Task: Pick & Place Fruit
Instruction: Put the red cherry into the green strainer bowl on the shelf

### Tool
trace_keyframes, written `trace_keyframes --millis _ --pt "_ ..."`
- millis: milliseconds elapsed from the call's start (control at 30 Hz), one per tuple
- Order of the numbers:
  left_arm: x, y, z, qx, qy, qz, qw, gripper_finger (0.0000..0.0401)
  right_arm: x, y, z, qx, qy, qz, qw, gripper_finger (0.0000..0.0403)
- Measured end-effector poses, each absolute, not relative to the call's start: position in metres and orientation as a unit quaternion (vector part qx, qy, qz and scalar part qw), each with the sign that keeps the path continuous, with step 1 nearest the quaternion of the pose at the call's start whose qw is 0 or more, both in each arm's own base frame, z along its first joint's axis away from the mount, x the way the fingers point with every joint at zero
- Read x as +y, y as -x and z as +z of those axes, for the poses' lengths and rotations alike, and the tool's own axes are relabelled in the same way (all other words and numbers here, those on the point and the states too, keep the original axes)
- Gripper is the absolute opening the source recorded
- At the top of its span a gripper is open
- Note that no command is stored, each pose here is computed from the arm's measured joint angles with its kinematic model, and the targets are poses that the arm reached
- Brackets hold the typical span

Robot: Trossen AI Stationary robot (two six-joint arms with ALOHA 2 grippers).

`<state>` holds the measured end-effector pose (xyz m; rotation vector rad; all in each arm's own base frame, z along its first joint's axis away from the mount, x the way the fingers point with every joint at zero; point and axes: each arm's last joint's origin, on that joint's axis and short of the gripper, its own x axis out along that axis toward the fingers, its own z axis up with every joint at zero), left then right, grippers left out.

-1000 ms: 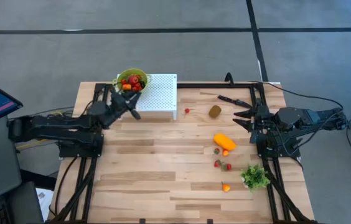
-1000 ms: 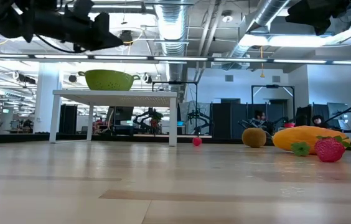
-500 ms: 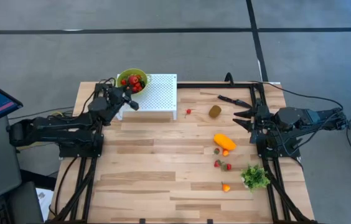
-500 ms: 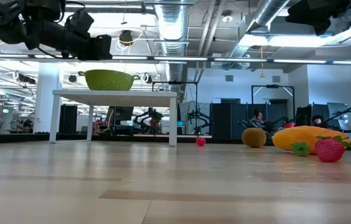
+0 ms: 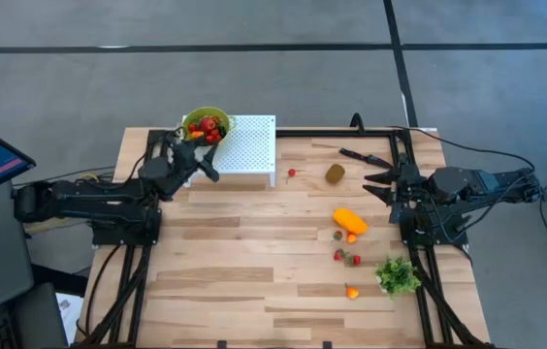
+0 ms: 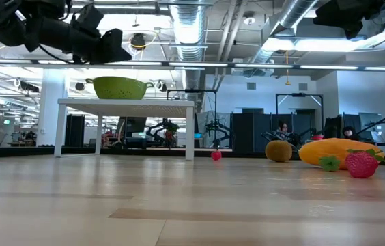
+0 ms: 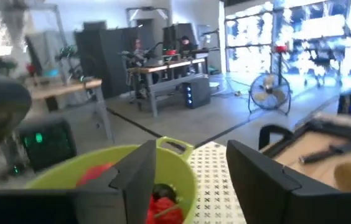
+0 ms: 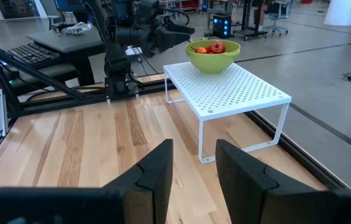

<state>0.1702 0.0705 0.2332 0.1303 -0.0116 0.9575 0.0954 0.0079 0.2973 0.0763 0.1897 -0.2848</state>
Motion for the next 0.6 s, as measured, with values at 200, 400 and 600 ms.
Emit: trace_keyframes --millis 200,400,600 --pt "0.0717 -0.1679 0.2332 0.034 -0.121 0.501 0.856 0.0198 0.0079 -0.0954 0.2973 0.094 -0.038 -0.142 0.985 0.0116" --pt "0.0717 -0.1679 0.2332 0.032 -0.118 0.501 0.857 0.0190 0.0079 -0.0954 0.2973 0.094 -0.038 -0.142 0.985 0.0116" --pt "0.0717 -0.1679 0.2331 0.022 -0.099 0.501 0.859 0.0179 0.0079 -0.0954 0.2973 0.094 -0.038 -0.142 0.985 0.0116"
